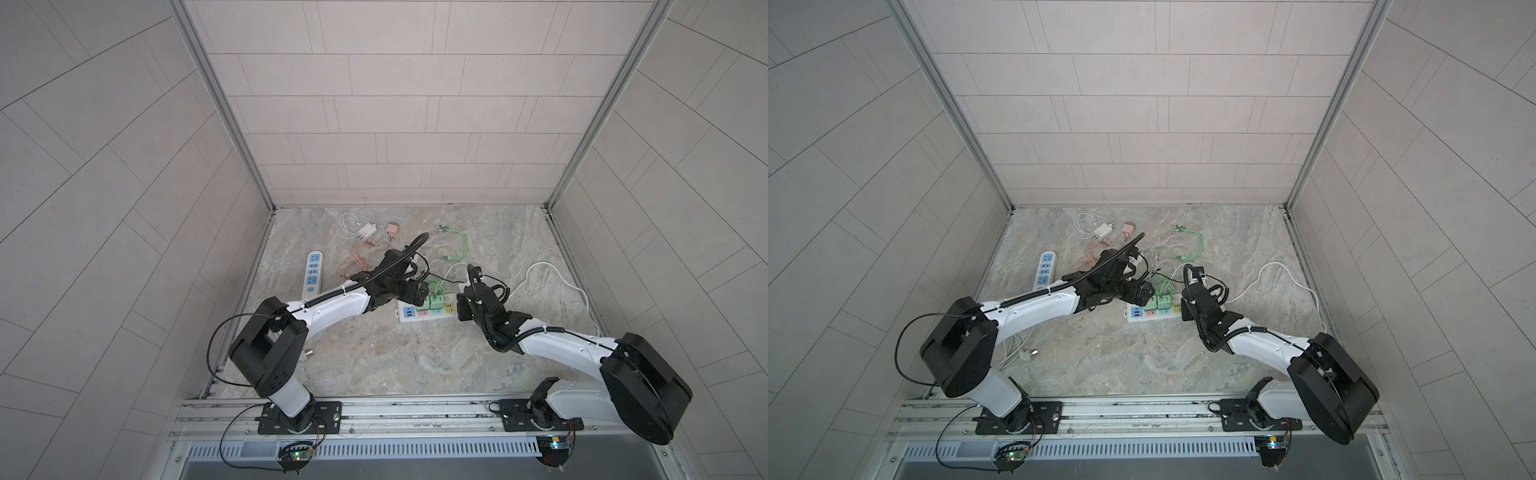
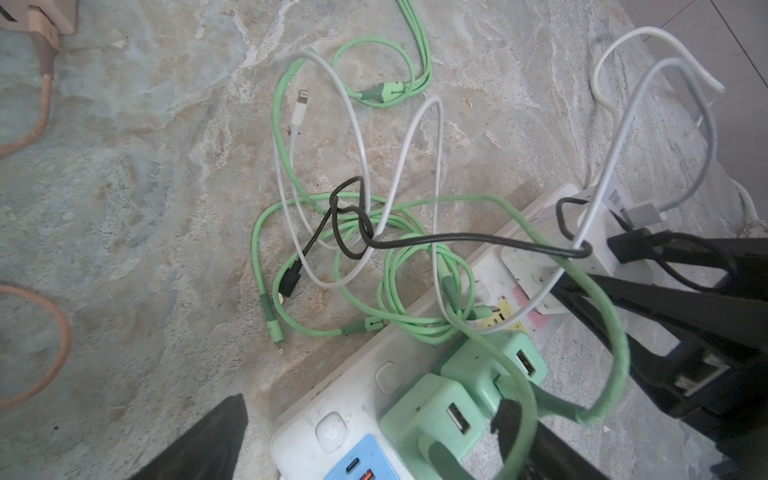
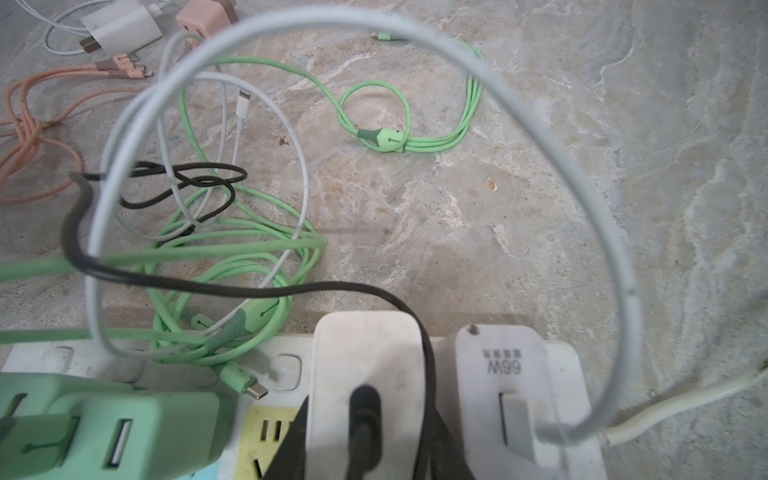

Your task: Insert the plug

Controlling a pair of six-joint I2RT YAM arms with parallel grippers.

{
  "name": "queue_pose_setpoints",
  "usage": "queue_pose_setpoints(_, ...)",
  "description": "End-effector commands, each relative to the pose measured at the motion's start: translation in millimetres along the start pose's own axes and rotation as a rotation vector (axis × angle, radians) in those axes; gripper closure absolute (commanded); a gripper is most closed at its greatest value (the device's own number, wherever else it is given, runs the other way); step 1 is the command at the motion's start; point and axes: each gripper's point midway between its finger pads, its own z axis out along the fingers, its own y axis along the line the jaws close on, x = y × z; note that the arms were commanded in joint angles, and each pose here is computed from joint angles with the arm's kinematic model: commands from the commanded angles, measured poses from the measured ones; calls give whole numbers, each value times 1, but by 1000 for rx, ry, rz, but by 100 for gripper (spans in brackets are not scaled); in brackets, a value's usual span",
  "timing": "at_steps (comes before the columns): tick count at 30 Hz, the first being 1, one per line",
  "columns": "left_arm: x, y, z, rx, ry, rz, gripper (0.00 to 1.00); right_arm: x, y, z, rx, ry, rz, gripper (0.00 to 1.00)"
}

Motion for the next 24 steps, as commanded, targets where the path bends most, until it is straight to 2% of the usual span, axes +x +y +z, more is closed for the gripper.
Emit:
queue_pose_setpoints(1,-14,-9,-14,19,-32,26,0,67,-21,5,75,232,-57,98)
queue_pose_setpoints(16,-10,-19,-44,68,-79,26,0,89,-23,5,77,282,-41,100)
queue_pose_setpoints(22,-12,-7,-63,5,-135,19,0,107,-15,0,80,286,-69,100)
queue_pose_setpoints(24,-11,6,-67,-60,-152,-12,0,114,-16,-1,96,295,-69,100)
